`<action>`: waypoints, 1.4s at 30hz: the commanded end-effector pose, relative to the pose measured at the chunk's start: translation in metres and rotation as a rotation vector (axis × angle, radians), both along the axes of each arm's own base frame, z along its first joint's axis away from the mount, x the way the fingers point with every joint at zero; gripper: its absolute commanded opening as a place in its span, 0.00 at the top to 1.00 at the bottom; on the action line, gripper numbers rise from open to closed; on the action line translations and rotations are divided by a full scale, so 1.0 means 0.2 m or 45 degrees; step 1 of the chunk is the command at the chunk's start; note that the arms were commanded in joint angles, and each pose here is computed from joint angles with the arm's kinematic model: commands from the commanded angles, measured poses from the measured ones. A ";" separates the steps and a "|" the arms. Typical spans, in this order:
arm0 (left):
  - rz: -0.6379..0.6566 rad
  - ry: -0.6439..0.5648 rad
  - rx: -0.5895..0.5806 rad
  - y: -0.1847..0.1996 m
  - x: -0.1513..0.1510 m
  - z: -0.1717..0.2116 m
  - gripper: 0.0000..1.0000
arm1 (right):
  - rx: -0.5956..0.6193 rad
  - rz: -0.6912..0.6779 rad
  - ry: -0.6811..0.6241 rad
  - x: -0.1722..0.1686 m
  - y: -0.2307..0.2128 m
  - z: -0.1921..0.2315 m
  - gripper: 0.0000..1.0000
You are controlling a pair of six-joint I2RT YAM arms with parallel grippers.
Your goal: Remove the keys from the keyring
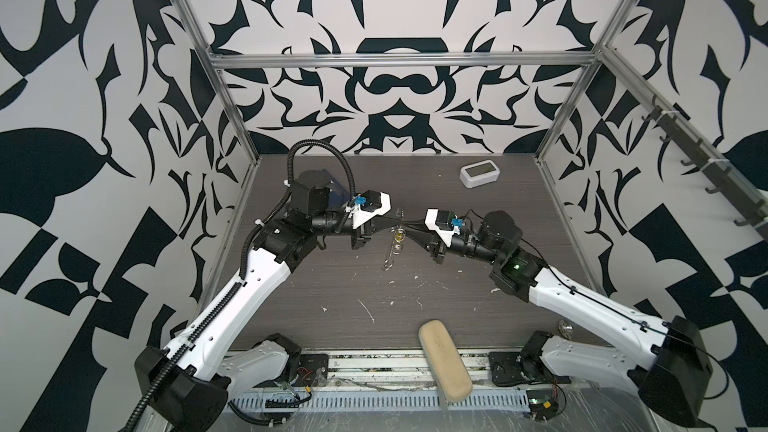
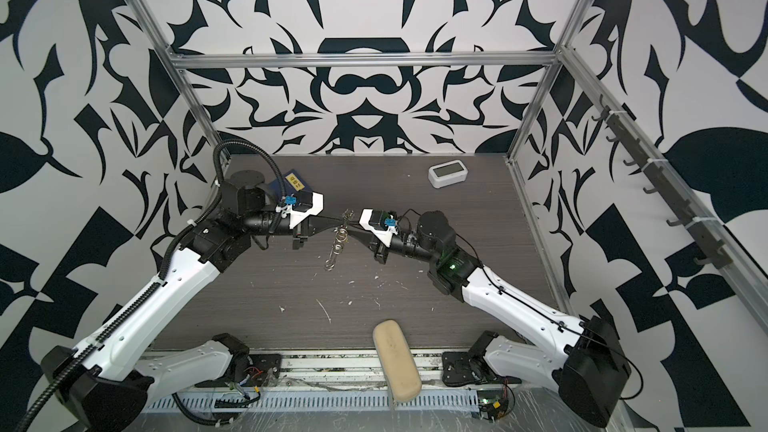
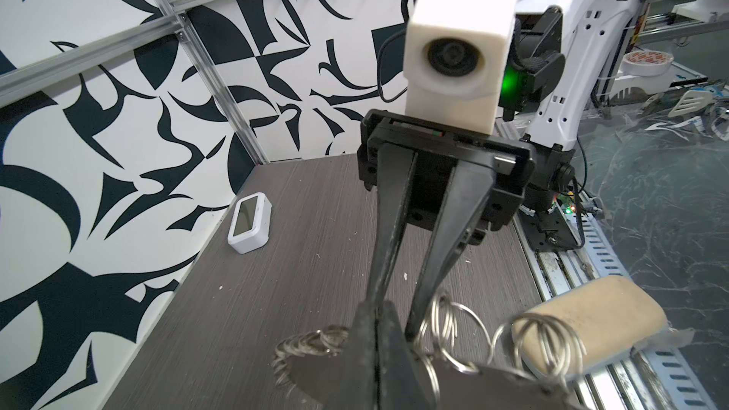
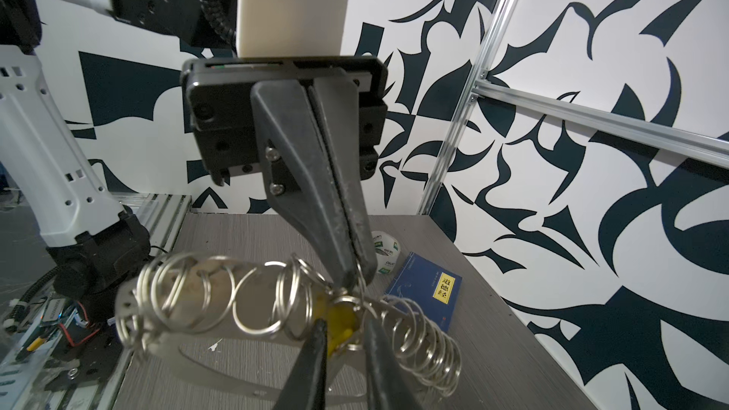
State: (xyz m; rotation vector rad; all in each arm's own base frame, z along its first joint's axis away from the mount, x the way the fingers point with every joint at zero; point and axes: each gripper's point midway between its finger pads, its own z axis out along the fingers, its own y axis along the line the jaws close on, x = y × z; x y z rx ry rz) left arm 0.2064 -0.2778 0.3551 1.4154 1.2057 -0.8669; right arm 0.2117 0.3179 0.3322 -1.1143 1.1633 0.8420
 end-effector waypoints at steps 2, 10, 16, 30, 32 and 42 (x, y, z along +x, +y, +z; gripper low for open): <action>-0.078 -0.064 -0.071 -0.01 -0.04 0.08 1.00 | 0.082 0.045 -0.065 -0.04 -0.01 0.17 0.79; -0.119 -0.075 -0.059 -0.02 -0.05 0.04 1.00 | 0.078 0.058 -0.076 -0.03 -0.01 0.21 0.80; -0.126 -0.117 -0.080 -0.02 -0.05 0.03 1.00 | 0.064 0.091 -0.071 -0.04 0.00 0.22 0.80; -0.162 -0.106 -0.083 -0.02 -0.07 0.02 1.00 | -0.019 0.222 -0.071 -0.09 0.05 0.22 1.00; -0.159 -0.102 -0.079 -0.02 -0.07 0.01 1.00 | -0.020 0.219 -0.070 -0.08 0.05 0.23 1.00; -0.109 -0.123 -0.050 -0.01 -0.04 -0.01 0.89 | 0.063 0.144 -0.083 -0.04 0.00 0.25 1.00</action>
